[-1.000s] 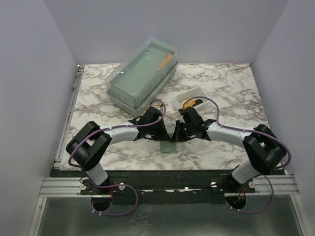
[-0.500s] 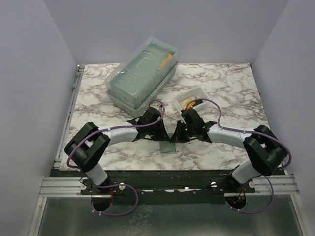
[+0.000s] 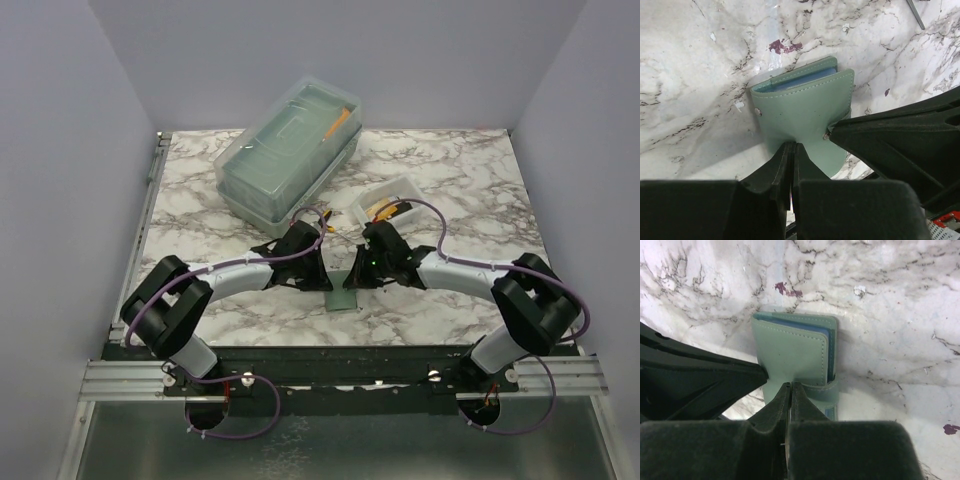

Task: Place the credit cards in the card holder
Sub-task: Close the card holder at the center of the board.

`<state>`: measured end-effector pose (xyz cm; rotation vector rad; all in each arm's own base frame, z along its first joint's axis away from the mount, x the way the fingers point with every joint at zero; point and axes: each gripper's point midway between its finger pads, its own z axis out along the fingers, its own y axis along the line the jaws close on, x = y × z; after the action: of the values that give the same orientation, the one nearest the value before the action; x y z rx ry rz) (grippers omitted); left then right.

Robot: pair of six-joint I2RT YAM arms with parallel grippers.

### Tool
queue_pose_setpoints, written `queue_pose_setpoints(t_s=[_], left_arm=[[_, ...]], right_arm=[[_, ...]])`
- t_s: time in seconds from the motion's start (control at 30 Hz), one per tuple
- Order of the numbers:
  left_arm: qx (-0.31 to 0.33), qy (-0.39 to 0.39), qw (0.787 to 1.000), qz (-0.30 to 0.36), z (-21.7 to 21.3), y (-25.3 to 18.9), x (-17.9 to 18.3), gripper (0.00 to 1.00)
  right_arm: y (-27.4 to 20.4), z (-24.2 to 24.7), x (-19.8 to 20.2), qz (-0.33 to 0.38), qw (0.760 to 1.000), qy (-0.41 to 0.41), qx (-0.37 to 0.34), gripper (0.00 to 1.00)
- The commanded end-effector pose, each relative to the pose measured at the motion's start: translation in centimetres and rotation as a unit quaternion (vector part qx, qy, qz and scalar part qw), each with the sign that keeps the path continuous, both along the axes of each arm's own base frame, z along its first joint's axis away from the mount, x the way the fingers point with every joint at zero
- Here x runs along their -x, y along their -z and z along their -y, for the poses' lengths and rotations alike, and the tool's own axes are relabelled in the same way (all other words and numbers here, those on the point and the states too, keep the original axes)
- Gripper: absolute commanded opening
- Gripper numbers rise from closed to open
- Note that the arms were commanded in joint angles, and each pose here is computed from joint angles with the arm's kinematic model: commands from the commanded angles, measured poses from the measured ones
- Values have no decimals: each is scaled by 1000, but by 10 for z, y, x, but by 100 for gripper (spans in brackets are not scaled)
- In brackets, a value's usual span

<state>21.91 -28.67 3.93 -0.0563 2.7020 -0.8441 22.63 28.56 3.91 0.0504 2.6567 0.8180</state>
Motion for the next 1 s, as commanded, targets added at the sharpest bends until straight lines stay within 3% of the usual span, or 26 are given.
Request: queue_pose_setpoints(t_s=[0.0, 0.3, 0.73, 0.97], left_arm=[[-29, 4, 999, -22, -8, 27, 8, 5], [-6, 5, 1000, -11, 2, 20, 2, 3], [2, -20, 1000, -14, -2, 16, 2, 0], [20, -46, 999, -21, 1, 9, 2, 0]], right_arm=[[32, 14, 11, -18, 997, 10, 80, 0], [47, 23, 29, -17, 990, 26, 139, 0], [77, 40, 39, 31, 989, 74, 126, 0], [96, 56, 42, 63, 978, 105, 170, 0]])
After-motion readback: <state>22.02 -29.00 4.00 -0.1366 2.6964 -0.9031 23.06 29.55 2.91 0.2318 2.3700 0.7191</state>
